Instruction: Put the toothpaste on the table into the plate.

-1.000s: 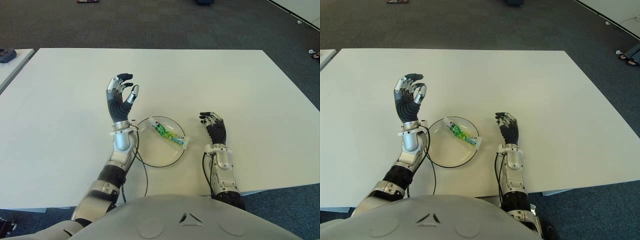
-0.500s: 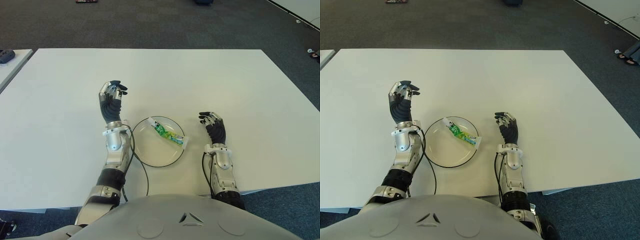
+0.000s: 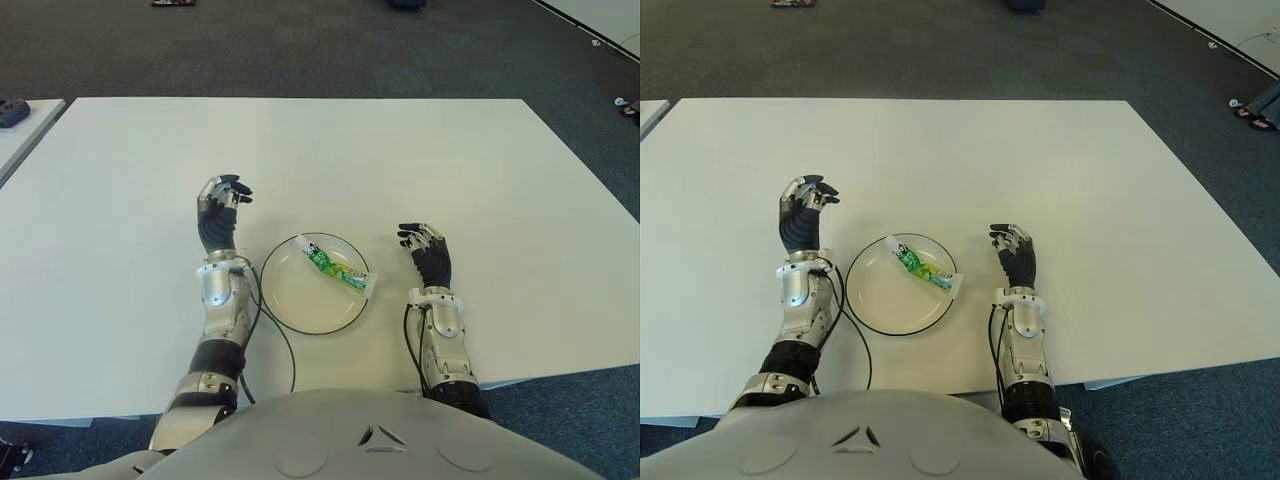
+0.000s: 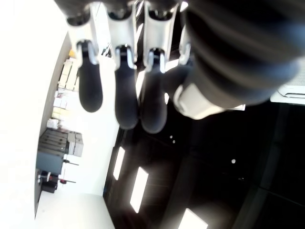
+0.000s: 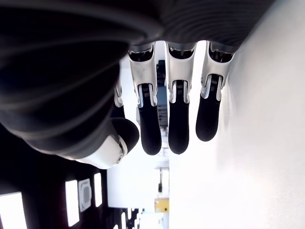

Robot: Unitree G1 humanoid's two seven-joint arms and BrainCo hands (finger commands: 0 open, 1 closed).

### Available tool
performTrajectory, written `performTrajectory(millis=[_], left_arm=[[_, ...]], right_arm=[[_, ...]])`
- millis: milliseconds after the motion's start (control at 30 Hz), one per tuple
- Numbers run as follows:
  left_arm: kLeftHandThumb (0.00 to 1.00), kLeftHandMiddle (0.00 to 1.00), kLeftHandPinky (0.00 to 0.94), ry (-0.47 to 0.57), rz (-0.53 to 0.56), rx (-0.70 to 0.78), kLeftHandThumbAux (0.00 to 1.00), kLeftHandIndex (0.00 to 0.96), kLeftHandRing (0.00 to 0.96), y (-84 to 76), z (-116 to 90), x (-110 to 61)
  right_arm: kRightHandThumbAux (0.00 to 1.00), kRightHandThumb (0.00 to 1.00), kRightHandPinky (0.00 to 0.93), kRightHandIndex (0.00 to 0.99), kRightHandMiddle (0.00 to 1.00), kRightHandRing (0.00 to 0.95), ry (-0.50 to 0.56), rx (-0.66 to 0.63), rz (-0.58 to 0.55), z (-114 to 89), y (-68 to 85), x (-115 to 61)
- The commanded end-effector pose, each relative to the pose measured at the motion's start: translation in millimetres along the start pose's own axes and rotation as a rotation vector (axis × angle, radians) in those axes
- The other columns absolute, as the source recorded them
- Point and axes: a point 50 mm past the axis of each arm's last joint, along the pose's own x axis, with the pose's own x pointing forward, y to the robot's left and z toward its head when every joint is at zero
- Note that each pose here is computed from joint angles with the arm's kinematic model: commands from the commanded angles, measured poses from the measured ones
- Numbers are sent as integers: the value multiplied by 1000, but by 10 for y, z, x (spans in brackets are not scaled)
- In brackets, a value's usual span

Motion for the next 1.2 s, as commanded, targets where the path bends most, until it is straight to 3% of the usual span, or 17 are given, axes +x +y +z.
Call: performTrajectory(millis=[33, 533, 800, 1067, 1200], left_arm=[[700, 549, 503, 77, -9, 16, 715, 432, 527, 170, -139, -80], [702, 571, 528, 153, -115, 102, 716, 433, 540, 252, -267, -163], [702, 600, 576, 157, -232, 249, 718, 434, 579, 207, -283, -200], [701, 605, 569, 189, -313, 292, 718, 433, 588, 158, -299, -284], [700, 600, 564, 229, -329, 326, 719, 433, 582, 209, -326, -372]], right_arm=[[738, 696, 379, 413, 382, 363, 27, 5, -5, -29, 11, 19], [737, 697, 391, 413, 386, 373, 24, 6, -12, -25, 4, 40], [737, 697, 401, 413, 391, 380, 21, 14, -9, -21, 13, 55], [737, 697, 404, 416, 403, 388, 12, 22, -3, -6, 15, 68], [737, 695, 399, 416, 401, 385, 3, 19, 1, -3, 7, 76]])
